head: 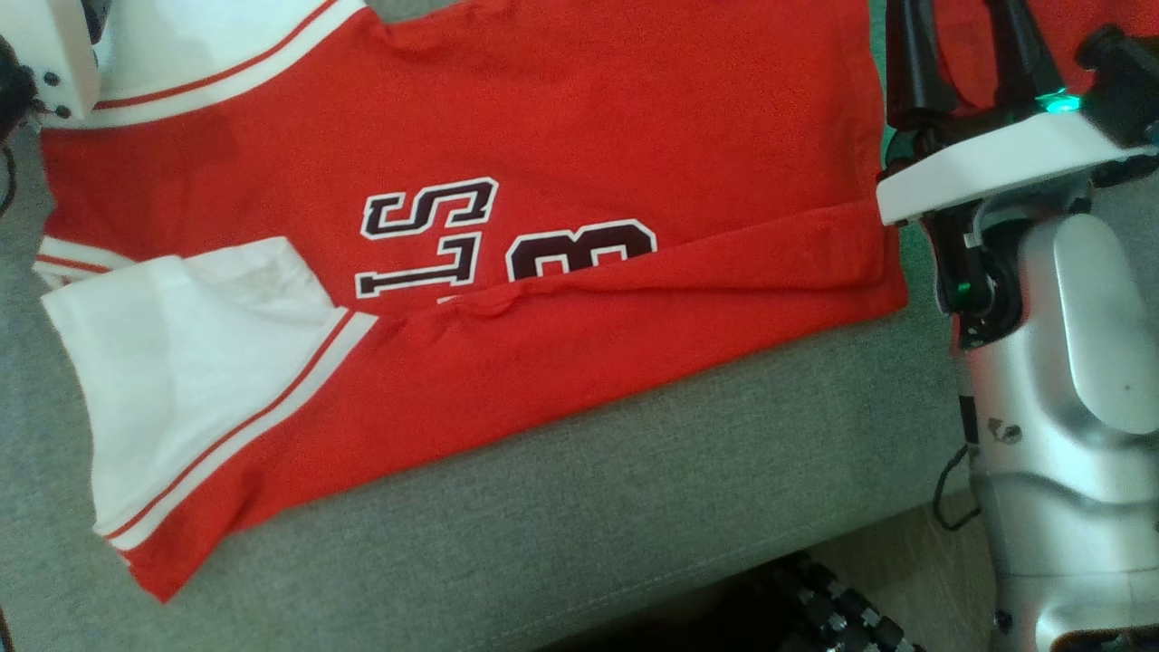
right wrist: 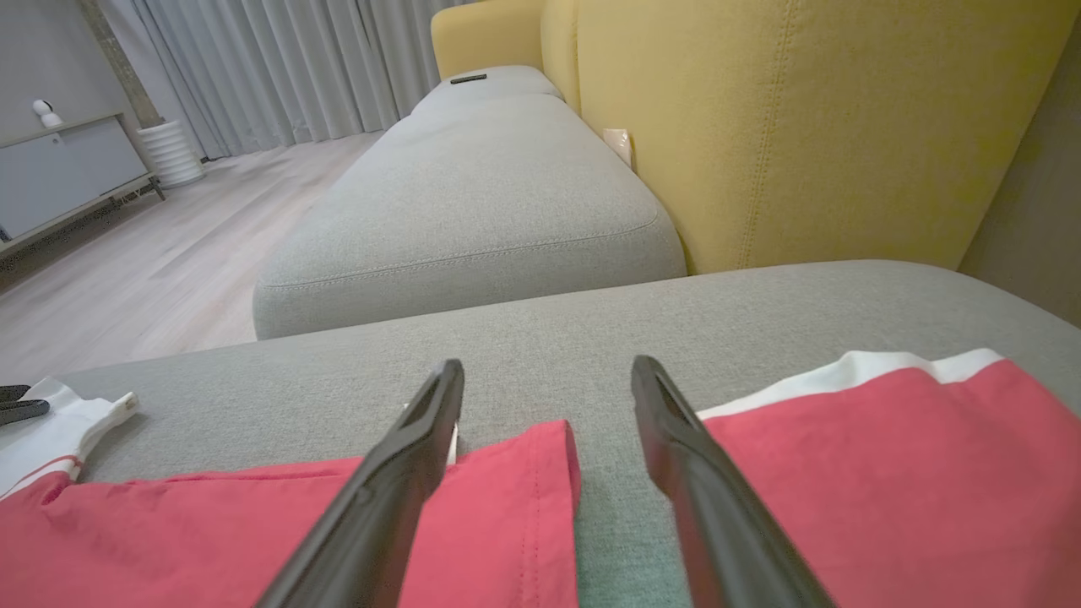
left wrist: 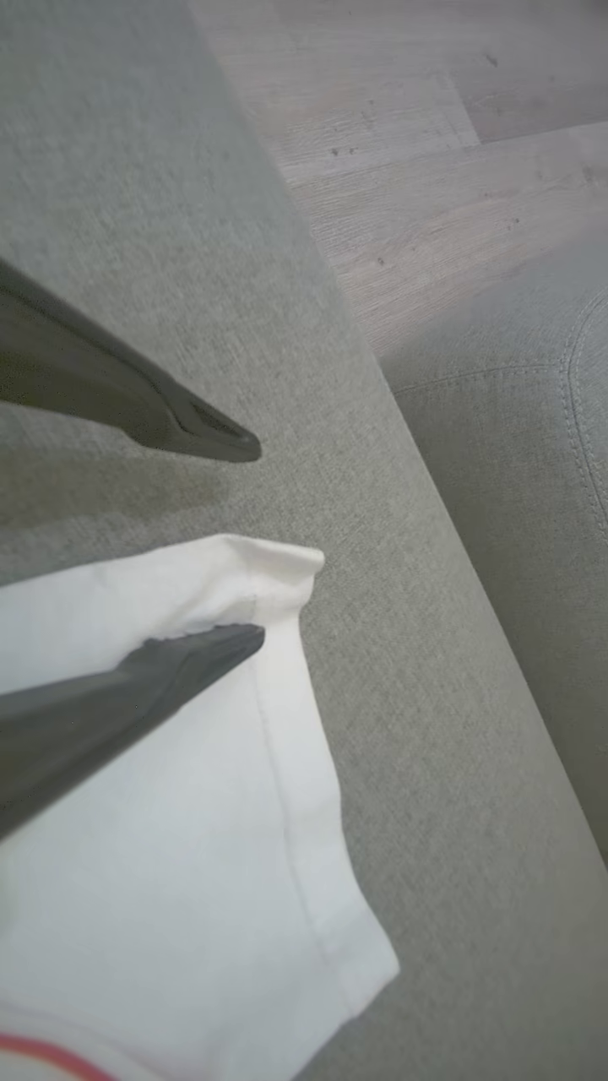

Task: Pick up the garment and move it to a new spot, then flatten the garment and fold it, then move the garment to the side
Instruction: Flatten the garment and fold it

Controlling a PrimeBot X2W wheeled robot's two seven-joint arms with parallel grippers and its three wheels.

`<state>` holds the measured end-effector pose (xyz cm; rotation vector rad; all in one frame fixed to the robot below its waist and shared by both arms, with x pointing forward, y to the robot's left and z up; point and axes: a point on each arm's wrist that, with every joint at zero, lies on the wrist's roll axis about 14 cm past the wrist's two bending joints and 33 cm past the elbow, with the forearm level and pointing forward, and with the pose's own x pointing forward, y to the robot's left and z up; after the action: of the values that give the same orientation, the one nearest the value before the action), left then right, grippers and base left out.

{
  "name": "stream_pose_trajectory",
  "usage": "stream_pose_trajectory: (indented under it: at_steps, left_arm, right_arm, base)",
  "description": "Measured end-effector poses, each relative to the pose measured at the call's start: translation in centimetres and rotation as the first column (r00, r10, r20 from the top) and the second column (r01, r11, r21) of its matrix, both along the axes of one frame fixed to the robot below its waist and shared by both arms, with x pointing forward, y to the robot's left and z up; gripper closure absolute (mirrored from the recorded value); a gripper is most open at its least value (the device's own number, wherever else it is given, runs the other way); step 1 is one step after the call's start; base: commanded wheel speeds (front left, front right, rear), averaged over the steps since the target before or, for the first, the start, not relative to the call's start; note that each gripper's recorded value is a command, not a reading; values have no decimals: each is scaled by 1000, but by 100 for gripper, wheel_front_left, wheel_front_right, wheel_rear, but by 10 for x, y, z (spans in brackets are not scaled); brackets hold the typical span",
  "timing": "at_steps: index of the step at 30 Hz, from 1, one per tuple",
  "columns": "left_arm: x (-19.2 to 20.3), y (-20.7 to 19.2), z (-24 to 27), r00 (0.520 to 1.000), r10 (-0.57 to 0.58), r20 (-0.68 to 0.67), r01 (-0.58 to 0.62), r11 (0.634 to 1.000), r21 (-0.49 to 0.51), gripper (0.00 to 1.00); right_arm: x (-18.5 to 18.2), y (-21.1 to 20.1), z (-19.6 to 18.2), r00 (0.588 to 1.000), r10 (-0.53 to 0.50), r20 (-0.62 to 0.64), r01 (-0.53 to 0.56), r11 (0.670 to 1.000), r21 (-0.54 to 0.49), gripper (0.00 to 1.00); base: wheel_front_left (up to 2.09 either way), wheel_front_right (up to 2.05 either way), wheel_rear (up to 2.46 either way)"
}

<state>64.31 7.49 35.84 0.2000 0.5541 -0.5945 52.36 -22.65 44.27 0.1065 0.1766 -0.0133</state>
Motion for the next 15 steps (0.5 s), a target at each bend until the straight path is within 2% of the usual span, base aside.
stream_pose_trajectory:
  at_steps: [5, 6, 7, 10, 15]
  left_arm:
    - [-3, -8, -7, 999, -11, -39, 10, 1000, -18, 0]
    - [-4, -9, -6, 999, -11, -51, 10, 1000, -24, 24]
    - [-6, -12, -7, 998, -19, -65, 18, 999, -29, 100]
    - [-15, -19, -4, 996, -42, -83, 37, 998, -58, 100]
    - [-17, -10, 15, 999, -36, -1, 36, 996, -79, 100]
  right_arm:
    - [1, -4, -1, 1000, -9, 0, 9, 1000, -4, 0]
    - [2, -5, 0, 1000, -12, 4, 12, 1000, -4, 0]
    - [3, -6, 1, 1000, -17, 9, 17, 1000, -5, 0]
    - [5, -9, 3, 1000, -26, 15, 26, 1000, -7, 0]
    - [8, -7, 7, 999, -28, 19, 28, 1000, -6, 0]
  base:
    - [0, 0, 0]
    - [0, 0, 0]
    - [0, 0, 0]
    - [0, 0, 0]
    - [0, 0, 0]
